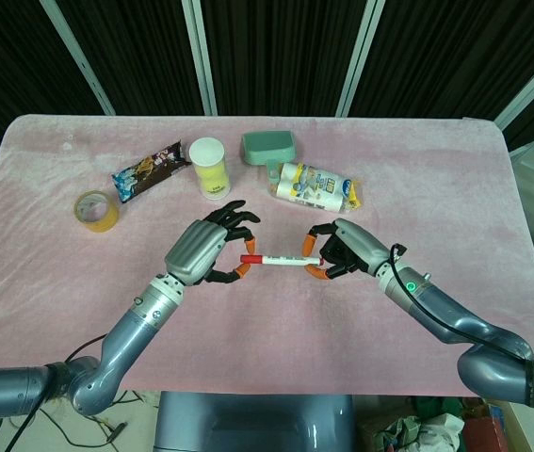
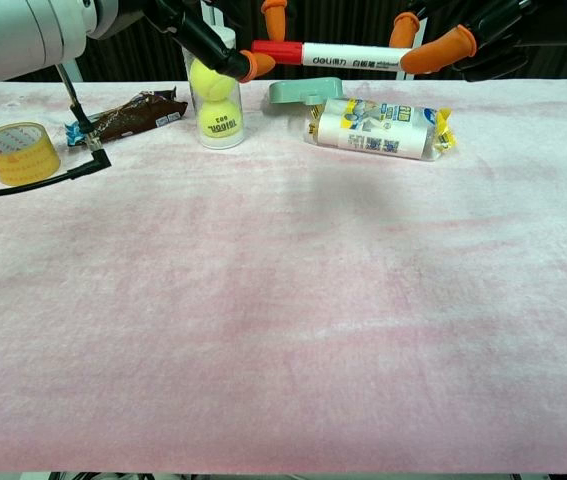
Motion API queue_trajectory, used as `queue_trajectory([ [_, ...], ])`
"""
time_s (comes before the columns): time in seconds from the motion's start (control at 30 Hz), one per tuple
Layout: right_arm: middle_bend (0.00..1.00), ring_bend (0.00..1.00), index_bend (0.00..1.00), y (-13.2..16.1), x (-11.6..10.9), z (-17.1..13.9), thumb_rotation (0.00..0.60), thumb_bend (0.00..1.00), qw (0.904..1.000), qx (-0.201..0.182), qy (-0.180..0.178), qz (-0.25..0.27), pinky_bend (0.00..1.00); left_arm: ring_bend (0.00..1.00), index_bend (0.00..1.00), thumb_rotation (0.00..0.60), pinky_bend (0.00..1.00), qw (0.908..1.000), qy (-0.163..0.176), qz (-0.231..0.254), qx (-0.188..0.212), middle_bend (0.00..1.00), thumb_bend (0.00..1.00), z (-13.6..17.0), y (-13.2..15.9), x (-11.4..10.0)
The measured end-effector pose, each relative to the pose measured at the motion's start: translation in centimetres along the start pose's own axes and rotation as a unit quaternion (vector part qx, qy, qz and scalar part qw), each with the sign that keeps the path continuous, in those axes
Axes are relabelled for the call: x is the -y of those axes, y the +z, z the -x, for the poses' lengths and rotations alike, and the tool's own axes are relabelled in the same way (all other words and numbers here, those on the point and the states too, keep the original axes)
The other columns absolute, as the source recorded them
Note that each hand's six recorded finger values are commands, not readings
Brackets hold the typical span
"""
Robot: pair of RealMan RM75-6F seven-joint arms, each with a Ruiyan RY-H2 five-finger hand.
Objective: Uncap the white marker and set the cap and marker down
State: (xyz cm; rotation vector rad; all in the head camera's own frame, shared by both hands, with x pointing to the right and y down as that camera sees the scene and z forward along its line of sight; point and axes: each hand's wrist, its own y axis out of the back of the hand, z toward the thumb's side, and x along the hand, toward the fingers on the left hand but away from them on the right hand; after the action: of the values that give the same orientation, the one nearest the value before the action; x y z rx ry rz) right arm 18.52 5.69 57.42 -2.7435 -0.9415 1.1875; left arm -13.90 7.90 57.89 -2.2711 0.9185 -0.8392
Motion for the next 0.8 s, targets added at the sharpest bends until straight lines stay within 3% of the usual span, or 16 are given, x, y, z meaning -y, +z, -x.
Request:
queue_trajectory([
  [0.37, 1.0, 1.0, 0.81, -0.03, -0.13, -0.13, 0.6, 0.46, 1.0, 0.001, 0.001, -0.001, 0.95, 0.05, 0.58, 0.6, 0.17, 1.0, 0.002, 0.002, -0.001, 0.24, 0.47, -0.2, 0.07, 0.13],
  [0.8, 1.0, 1.0, 0.86, -0.44, -0.66, -0.51, 0.6, 0.46, 0.9999, 0.004, -0.009, -0.008, 0.95, 0.05, 0.6, 0.6, 0.17, 1.0, 0.005, 0.004, -0.005, 0.25, 0.48, -0.16, -0.08, 0.04],
])
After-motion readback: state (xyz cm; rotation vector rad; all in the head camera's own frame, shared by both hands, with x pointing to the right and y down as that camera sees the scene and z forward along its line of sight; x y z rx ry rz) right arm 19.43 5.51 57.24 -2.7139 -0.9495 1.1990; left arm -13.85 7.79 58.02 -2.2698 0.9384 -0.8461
